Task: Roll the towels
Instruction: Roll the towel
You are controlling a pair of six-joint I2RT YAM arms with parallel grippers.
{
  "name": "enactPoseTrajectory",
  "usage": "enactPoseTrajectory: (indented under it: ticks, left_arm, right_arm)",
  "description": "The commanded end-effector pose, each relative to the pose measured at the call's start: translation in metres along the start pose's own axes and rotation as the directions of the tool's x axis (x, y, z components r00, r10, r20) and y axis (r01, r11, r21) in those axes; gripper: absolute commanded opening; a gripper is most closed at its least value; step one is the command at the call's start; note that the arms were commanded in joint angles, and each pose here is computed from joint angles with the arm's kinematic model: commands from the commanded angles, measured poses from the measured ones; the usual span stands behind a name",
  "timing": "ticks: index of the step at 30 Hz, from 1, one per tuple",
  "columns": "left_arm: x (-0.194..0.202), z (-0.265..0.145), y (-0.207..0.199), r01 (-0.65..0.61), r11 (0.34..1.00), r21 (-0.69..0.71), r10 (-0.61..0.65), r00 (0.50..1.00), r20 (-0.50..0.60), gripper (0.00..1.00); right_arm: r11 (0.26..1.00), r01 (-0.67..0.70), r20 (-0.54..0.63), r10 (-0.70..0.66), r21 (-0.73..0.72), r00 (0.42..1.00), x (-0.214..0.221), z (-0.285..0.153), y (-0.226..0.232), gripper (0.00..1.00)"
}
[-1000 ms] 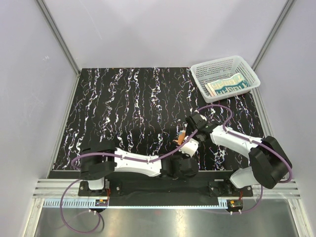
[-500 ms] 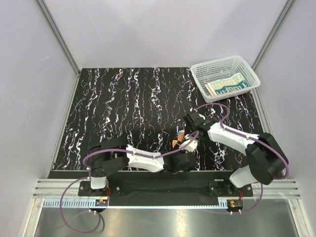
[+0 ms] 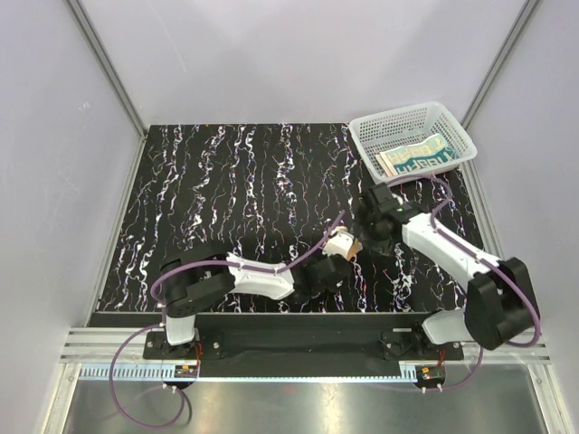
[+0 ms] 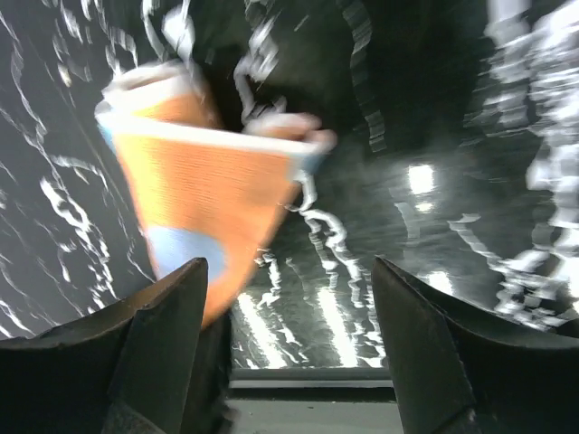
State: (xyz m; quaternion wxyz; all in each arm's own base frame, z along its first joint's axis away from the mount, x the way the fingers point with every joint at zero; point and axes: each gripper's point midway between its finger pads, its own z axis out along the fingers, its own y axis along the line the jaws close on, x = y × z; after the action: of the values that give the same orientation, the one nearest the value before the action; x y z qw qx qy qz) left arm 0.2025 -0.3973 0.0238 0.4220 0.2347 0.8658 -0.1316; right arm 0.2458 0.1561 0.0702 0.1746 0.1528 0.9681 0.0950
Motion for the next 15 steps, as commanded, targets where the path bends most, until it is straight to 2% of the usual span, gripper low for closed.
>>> enactPoseTrajectory:
  ticks: [1, 3, 5, 6, 7, 8, 9, 10, 15]
  left_arm:
    - [0.026, 0.003, 0.017, 0.021, 1.000, -0.005, -0.021, 0.995, -0.094, 0.00]
    - [0.026, 0.003, 0.016, 0.043, 0.999, 0.011, -0.042, 0.994, -0.101, 0.00]
    - [0.025, 0.002, 0.014, 0.075, 0.997, 0.028, -0.072, 0.991, -0.111, 0.00]
    - [0.025, 0.002, 0.013, 0.085, 0.996, 0.035, -0.081, 0.990, -0.112, 0.00]
    - [0.025, 0.002, 0.012, 0.097, 0.994, 0.041, -0.092, 0.989, -0.114, 0.00]
    - [0.026, 0.001, 0.008, 0.103, 0.993, 0.058, -0.096, 0.988, -0.124, 0.00]
    - [0.028, 0.001, 0.008, 0.107, 0.992, 0.060, -0.098, 0.987, -0.130, 0.00]
    - [0.027, 0.001, 0.006, 0.114, 0.991, 0.066, -0.104, 0.986, -0.130, 0.00]
    - [0.028, -0.003, 0.004, 0.123, 0.988, 0.089, -0.110, 0.985, -0.136, 0.00]
  right_arm:
    - [1.000, -0.001, 0.077, 0.001, 0.000, 0.997, -0.026, -0.040, -0.012, 0.80]
    - [1.000, -0.023, 0.097, 0.023, -0.003, 0.995, -0.024, -0.046, -0.016, 0.80]
    - [0.994, -0.071, 0.102, 0.078, -0.078, 0.992, -0.019, -0.049, -0.009, 0.80]
    - [0.992, -0.089, 0.064, 0.095, -0.089, 0.993, -0.003, -0.036, -0.014, 0.80]
    - [0.978, -0.129, 0.090, 0.145, -0.163, 0.985, -0.008, -0.033, -0.002, 0.80]
    - [0.965, -0.155, 0.023, 0.163, -0.213, 0.986, 0.014, -0.025, -0.001, 0.80]
    - [0.953, -0.171, 0.011, 0.180, -0.252, 0.984, 0.018, -0.020, 0.002, 0.80]
    - [0.915, -0.201, 0.015, 0.220, -0.351, 0.975, 0.012, -0.020, 0.021, 0.80]
    - [0.889, -0.269, -0.052, 0.269, -0.369, 0.962, 0.028, 0.017, 0.020, 0.80]
